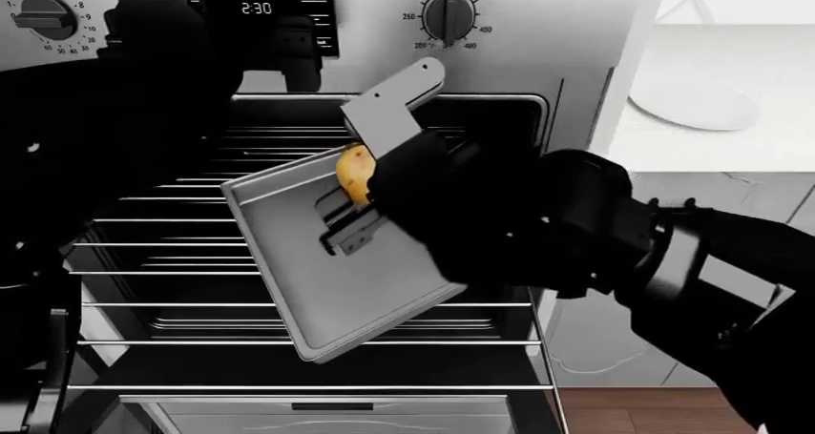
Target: Place the potato on the top rack of the oven.
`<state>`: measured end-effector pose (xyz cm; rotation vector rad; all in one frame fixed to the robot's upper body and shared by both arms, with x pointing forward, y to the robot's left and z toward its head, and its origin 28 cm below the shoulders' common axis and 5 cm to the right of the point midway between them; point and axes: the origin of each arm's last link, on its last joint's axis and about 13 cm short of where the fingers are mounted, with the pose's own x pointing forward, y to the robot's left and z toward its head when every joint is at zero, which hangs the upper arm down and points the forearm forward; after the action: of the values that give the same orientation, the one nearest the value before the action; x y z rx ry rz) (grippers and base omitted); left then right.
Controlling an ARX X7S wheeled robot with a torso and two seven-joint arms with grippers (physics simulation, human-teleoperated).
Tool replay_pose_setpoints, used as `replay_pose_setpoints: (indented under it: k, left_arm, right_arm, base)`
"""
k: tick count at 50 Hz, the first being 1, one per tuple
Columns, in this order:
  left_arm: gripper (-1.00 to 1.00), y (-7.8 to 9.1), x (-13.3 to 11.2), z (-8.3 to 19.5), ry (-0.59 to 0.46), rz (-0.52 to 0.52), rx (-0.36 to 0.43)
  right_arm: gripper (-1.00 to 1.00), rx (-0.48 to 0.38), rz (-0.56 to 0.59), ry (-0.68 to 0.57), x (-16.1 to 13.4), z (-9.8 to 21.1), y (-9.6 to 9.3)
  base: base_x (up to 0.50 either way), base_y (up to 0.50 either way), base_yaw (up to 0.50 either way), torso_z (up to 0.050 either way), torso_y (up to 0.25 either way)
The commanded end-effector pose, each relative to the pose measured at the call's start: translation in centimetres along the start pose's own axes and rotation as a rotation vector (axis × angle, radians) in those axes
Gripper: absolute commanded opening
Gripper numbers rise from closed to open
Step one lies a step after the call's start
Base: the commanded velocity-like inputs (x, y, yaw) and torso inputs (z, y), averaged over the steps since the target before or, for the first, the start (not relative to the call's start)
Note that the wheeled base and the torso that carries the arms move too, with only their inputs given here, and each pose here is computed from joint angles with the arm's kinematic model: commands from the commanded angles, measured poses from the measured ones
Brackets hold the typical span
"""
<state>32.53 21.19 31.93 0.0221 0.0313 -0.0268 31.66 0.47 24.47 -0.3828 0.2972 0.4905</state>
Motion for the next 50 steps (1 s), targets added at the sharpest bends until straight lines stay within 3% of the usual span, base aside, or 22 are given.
replay_pose_setpoints:
  k: [1,50]
  left_arm:
    - [1.00,0.0,0.0,-0.1,0.001,0.001,0.000]
    - [1.00,0.1,0.4,-0.9,0.017,0.003,0.004]
  right_arm:
    - [-1.00,-0.011,0.030,0.016,0.7,-0.6,0.5]
    - [-1.00,0.009,0.090,0.069,3.2,-2.5,1.4]
  base:
    - [0.00,0.00,0.00,0.000,0.000]
    - [0.00,0.00,0.00,0.000,0.000]
